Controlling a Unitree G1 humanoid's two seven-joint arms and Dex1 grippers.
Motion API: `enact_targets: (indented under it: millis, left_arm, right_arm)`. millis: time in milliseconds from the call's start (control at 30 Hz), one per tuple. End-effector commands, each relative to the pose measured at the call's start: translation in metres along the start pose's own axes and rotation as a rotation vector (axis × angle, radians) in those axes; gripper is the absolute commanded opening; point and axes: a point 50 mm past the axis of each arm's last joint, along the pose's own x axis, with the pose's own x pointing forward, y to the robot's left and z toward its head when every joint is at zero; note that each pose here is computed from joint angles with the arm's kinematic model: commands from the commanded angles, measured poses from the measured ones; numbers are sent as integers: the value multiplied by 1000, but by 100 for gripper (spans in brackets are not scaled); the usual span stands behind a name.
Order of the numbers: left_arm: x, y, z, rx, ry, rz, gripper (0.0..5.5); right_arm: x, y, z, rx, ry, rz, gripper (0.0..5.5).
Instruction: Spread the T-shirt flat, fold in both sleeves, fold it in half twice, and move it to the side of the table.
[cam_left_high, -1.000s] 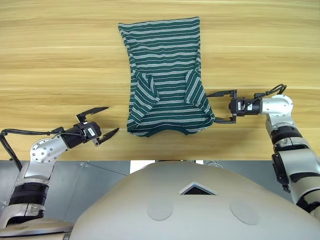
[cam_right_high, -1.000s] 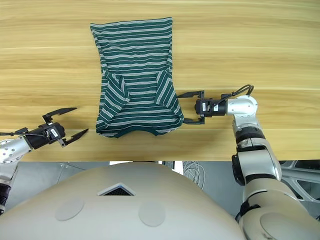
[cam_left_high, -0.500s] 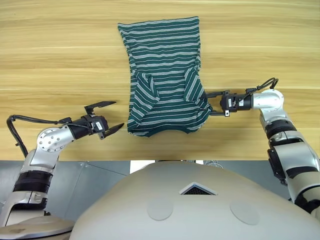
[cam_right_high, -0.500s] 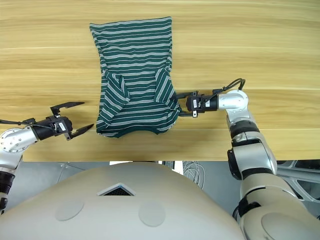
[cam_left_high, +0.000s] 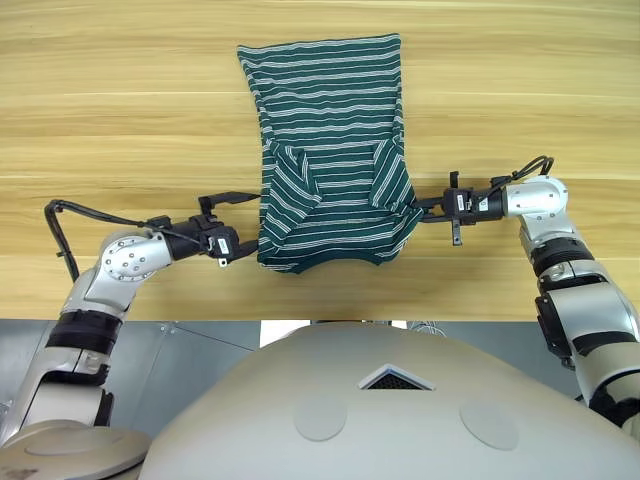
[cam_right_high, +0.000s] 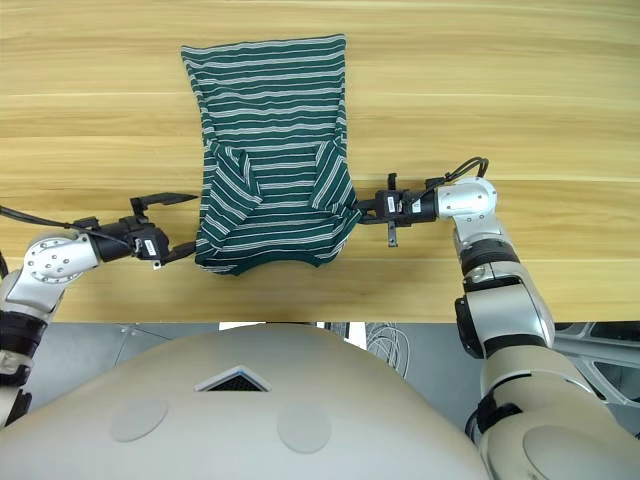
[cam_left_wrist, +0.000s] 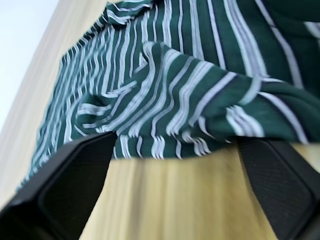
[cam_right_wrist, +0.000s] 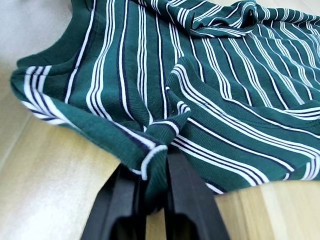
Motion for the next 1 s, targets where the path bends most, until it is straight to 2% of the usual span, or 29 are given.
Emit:
enact_targets:
  millis: [33, 267, 500, 800, 1000]
  left_arm:
    - [16, -13, -12, -8, 47, -92, 432]
    - [27, -37, -9, -35, -28, -194, 432]
    - [27, -56, -3, -87, -102, -294, 307]
    - [27, -58, -7, -114, -96, -314, 130]
    - [20, -54, -9, -126, -97, -331, 39]
  right_arm:
    - [3, 14, -9, 48, 32, 59, 26]
    - [4, 12, -7, 38, 21, 53, 26]
    - [3, 10, -5, 22, 14, 37, 26]
    - [2, 10, -4, 16, 0, 31, 26]
    - [-6, 13, -3, 32, 0, 64, 26]
